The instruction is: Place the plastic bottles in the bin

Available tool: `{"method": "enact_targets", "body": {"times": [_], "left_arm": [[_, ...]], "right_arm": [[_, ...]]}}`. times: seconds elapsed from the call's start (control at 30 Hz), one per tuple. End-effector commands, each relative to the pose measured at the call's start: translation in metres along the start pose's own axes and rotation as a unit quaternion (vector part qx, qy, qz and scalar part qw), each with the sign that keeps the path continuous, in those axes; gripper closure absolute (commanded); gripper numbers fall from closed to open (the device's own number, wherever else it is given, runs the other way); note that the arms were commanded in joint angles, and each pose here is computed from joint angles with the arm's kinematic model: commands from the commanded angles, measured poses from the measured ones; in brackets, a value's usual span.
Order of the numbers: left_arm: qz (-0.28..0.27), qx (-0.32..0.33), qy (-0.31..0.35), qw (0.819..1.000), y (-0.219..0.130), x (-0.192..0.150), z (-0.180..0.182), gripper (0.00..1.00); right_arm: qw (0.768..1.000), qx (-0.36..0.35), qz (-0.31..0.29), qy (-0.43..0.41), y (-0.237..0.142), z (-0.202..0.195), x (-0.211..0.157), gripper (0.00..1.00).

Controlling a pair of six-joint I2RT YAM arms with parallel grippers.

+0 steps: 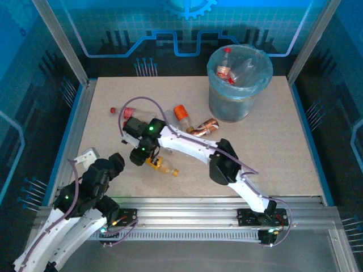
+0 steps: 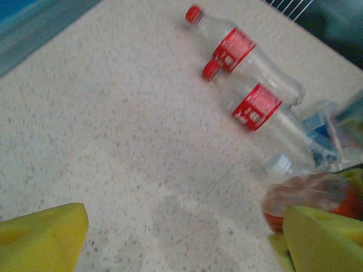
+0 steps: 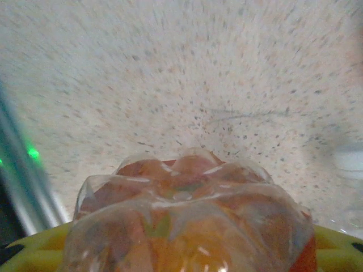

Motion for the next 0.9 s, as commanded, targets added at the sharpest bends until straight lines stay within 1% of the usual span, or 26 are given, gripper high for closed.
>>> {"method": "enact_targets", "body": {"times": [0.0, 0.1, 0.2, 0.3, 0.4, 0.5, 0.57, 0.7, 0.87], "left_arm": [[-0.075, 0.006, 0.017, 0.997, -0.016, 0.027, 0.000, 0.10], [-0.108, -0.012, 0.029, 0.994, -0.025, 0.043, -0.006, 0.10], [-0.127, -0.046, 0.046, 0.990, -0.028, 0.057, -0.020, 0.11], [-0.127, -0.084, 0.073, 0.986, -0.026, 0.071, -0.043, 0.11], [-0.118, -0.135, 0.095, 0.979, -0.022, 0.086, -0.073, 0.11], [-0.102, -0.198, 0.120, 0.967, -0.016, 0.104, -0.110, 0.12], [-0.088, -0.242, 0.136, 0.957, -0.011, 0.116, -0.138, 0.12], [-0.065, -0.320, 0.149, 0.933, -0.003, 0.137, -0.187, 0.13], [-0.064, -0.413, 0.159, 0.894, 0.006, 0.158, -0.247, 0.13]], "right_arm": [[0.997, 0.035, -0.061, 0.029, -0.047, -0.004, 0.011, 0.44], [0.995, 0.037, -0.090, 0.034, -0.073, -0.014, 0.013, 0.44], [0.990, 0.029, -0.131, 0.038, -0.109, -0.035, 0.019, 0.45], [0.980, 0.012, -0.191, 0.049, -0.153, -0.065, 0.026, 0.46], [0.961, -0.014, -0.269, 0.063, -0.202, -0.102, 0.032, 0.47], [0.930, -0.055, -0.353, 0.086, -0.246, -0.143, 0.036, 0.49], [0.903, -0.106, -0.406, 0.093, -0.273, -0.169, 0.039, 0.50], [0.849, -0.209, -0.477, 0.095, -0.318, -0.208, 0.045, 0.50], [0.786, -0.283, -0.538, 0.107, -0.362, -0.239, 0.052, 0.50]]}}
Point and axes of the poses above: each hand's point on the last joint's axis, 136 mm out from that joint toward the fingers, its own y axis out along the fingers, its own z axis along the line the jaws close on, x = y × z, the point moved 10 cm from there along -y, back along the fingers, and after that the axes turned 9 degrees about y, right-handed, at the moved point
